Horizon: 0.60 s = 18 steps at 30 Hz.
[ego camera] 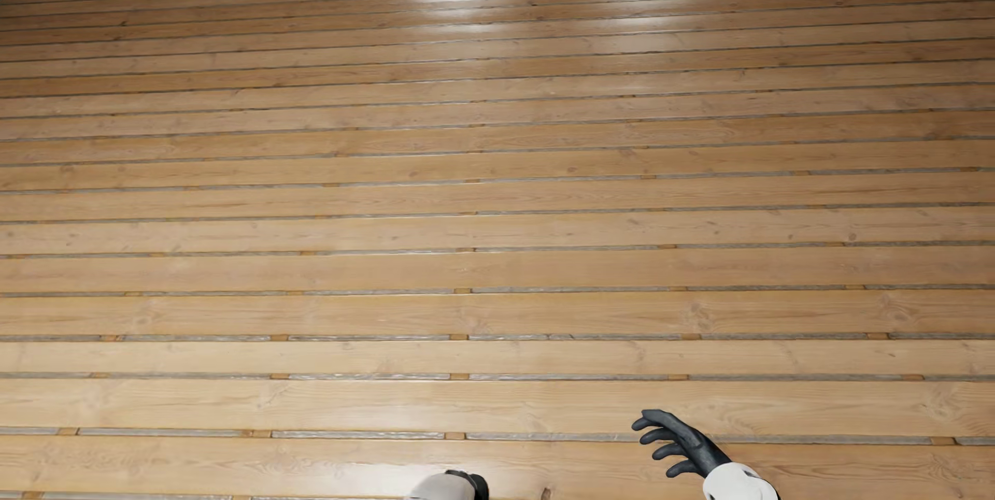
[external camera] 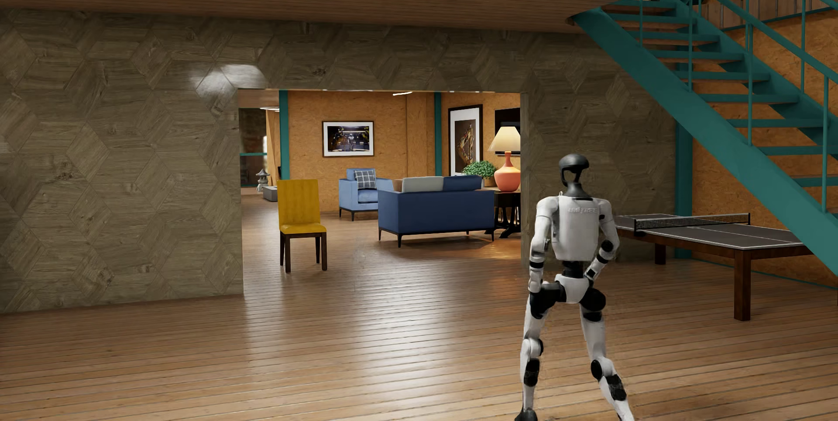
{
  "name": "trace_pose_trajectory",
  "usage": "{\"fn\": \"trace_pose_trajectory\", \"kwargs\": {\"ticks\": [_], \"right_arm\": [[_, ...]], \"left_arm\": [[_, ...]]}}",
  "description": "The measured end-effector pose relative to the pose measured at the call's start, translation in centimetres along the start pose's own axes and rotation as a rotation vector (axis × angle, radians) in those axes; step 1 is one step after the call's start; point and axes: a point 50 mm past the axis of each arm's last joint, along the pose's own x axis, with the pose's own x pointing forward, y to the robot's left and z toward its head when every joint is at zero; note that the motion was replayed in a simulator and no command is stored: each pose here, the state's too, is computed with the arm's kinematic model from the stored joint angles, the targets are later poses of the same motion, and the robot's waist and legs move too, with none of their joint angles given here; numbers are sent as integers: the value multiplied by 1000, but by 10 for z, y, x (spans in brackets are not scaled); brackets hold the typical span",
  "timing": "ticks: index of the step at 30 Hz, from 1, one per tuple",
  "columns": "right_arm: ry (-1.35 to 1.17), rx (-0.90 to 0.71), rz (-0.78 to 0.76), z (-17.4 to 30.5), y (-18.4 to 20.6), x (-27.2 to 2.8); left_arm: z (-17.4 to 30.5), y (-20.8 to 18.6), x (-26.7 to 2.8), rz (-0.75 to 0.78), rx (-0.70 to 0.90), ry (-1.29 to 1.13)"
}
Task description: Go to the chair
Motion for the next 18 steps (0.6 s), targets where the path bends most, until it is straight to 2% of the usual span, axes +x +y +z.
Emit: {"fn": "trace_pose_trajectory", "kwargs": {"ticks": [3, 5, 8, 12, 15, 18], "right_arm": [[222, -86, 145, -58, 41, -16], [337, -134, 202, -87, 53, -30], [478, -103, 215, -125, 61, -57], [530, -89, 239, -143, 69, -76], [543, -130, 282, -145, 78, -78], [516, -155, 289, -135, 78, -67]], "left_arm": [[17, 42, 10, 98, 26, -11], [37, 71, 10, 174, 30, -65], [66, 111, 5, 284, 15, -151], [110, 154, -12, 406, 23, -311], [130, 158, -15, 418, 23, -371], [111, 124, 0, 325, 2, -311]]}}
